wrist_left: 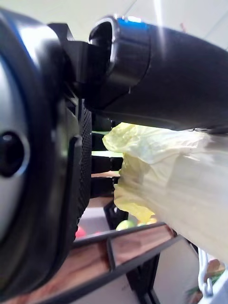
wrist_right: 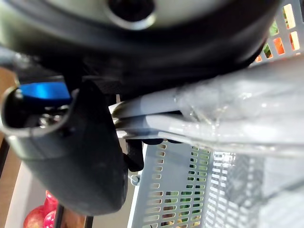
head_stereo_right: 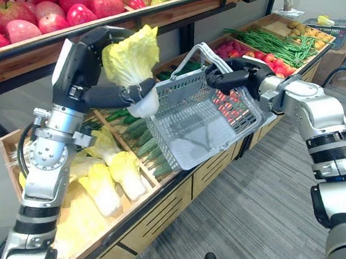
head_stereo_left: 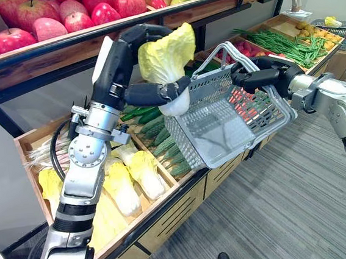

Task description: Pick vegetable in the basket

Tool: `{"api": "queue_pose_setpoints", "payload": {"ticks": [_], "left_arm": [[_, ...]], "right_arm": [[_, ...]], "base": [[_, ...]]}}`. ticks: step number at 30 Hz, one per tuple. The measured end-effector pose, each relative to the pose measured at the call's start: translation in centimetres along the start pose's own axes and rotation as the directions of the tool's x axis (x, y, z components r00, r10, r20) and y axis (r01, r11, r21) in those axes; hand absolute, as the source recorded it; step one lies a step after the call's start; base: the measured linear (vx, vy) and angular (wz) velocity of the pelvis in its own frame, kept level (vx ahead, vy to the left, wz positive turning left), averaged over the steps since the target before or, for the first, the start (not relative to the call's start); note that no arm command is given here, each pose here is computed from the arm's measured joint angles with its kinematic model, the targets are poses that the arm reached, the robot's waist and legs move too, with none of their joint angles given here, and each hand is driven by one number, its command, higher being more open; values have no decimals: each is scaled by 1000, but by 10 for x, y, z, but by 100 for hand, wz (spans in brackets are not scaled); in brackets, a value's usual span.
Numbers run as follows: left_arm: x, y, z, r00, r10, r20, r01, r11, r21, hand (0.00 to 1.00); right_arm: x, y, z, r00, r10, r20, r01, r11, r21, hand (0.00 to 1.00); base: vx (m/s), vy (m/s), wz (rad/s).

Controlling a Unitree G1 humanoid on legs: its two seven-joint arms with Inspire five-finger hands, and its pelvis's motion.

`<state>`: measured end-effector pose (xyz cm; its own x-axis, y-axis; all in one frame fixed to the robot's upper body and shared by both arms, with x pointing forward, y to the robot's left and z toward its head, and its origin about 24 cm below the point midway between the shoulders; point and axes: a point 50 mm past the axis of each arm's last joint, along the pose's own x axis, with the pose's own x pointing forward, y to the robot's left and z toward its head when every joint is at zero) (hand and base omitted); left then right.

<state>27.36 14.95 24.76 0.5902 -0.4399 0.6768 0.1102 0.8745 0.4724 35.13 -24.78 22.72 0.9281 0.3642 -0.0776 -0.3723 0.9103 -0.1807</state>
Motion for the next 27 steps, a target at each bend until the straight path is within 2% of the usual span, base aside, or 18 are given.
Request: {"api": "queue_pose_setpoints", "payload": {"ticks": [5,10,16,22,27], "left_arm": [[2,-21,17,990,-79,115,72,995,71,0],[1,-34,18,983,-129,128,115,986,118,0],[-7,-49,11,980,-176,89,166,980,108,0],[-21,-68,-9,967,-253,-13,253,964,82,0],[-28,-79,-19,959,-277,-61,280,959,43,0]], "right_arm": [[0,8,-14,999,32,-28,-32,999,6,0],[0,9,-17,999,35,-35,-35,999,8,0],[0,18,-7,997,81,4,-81,996,-28,0],[0,33,5,991,130,44,-126,989,-79,0],[-1,38,10,986,156,66,-151,986,-70,0]], "base": [[-5,26,0],[-3,12,0],[0,0,-3],[0,13,-5],[2,36,-7]]}}
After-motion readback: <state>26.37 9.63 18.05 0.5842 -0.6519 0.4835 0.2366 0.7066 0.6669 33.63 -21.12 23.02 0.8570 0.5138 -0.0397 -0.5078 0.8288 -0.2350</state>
